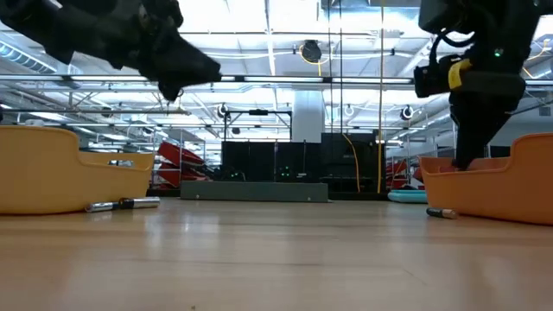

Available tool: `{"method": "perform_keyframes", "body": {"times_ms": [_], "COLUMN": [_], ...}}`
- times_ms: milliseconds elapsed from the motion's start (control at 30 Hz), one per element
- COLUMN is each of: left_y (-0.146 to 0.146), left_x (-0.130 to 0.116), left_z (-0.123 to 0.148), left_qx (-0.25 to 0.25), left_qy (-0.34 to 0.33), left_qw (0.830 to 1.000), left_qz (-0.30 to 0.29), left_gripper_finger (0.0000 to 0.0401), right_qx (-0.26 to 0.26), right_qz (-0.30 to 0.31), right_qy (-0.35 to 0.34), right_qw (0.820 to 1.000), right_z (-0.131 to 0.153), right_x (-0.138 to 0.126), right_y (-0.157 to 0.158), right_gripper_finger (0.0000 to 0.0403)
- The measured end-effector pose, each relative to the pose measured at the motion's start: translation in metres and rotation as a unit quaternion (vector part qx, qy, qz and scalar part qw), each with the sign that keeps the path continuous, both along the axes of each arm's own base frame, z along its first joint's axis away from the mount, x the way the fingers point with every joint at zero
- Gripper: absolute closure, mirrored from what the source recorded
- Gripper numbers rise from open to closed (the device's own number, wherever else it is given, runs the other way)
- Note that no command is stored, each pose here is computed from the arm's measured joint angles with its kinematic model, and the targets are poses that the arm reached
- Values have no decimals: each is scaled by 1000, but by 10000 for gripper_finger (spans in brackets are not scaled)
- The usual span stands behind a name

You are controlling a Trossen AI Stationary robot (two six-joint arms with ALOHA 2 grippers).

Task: Sort batteries
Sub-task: Put the black battery into the orange bin, then put the silver battery into the yellow bin

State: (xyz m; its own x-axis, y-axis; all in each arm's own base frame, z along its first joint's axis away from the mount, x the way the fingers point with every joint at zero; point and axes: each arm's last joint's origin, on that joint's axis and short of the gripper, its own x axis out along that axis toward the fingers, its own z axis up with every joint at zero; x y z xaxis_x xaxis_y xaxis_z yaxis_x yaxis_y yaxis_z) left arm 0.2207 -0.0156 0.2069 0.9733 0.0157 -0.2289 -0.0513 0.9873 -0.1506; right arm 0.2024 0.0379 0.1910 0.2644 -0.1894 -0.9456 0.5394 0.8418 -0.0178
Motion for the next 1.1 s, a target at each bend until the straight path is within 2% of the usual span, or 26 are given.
{"method": "perform_keyframes", "body": {"times_ms": [100,200,333,433,533,633,800,967,1000,1100], "left_y": [-1,2,11,21,26,25,22,20,18,14], "left_x": [2,5,7,14,26,44,62,74,78,89], "left_z": [7,15,20,24,25,27,8,-17,-22,-37], "left_qx": [35,42,36,8,2,-10,-49,-45,-49,-53], "left_qy": [-14,-28,-11,68,168,251,419,574,593,625], "left_qw": [999,997,991,987,972,957,898,812,799,777], "left_qz": [23,65,129,148,163,143,124,99,87,52], "left_gripper_finger": [287,287,287,287,287,287,287,287,287,287], "right_qx": [14,4,-41,-89,-158,-218,-244,-254,-254,-254], "right_qz": [9,17,31,62,78,84,117,118,116,114], "right_qy": [-30,-35,-77,-124,-174,-214,-253,-264,-265,-267], "right_qw": [999,999,996,986,969,949,929,923,923,923], "right_z": [-3,-1,11,17,23,30,39,42,42,43], "right_x": [-4,-5,-1,6,17,26,34,38,38,38], "right_y": [0,-1,1,5,7,8,10,7,6,6], "right_gripper_finger": [292,258,245,252,263,271,279,282,282,282]}}
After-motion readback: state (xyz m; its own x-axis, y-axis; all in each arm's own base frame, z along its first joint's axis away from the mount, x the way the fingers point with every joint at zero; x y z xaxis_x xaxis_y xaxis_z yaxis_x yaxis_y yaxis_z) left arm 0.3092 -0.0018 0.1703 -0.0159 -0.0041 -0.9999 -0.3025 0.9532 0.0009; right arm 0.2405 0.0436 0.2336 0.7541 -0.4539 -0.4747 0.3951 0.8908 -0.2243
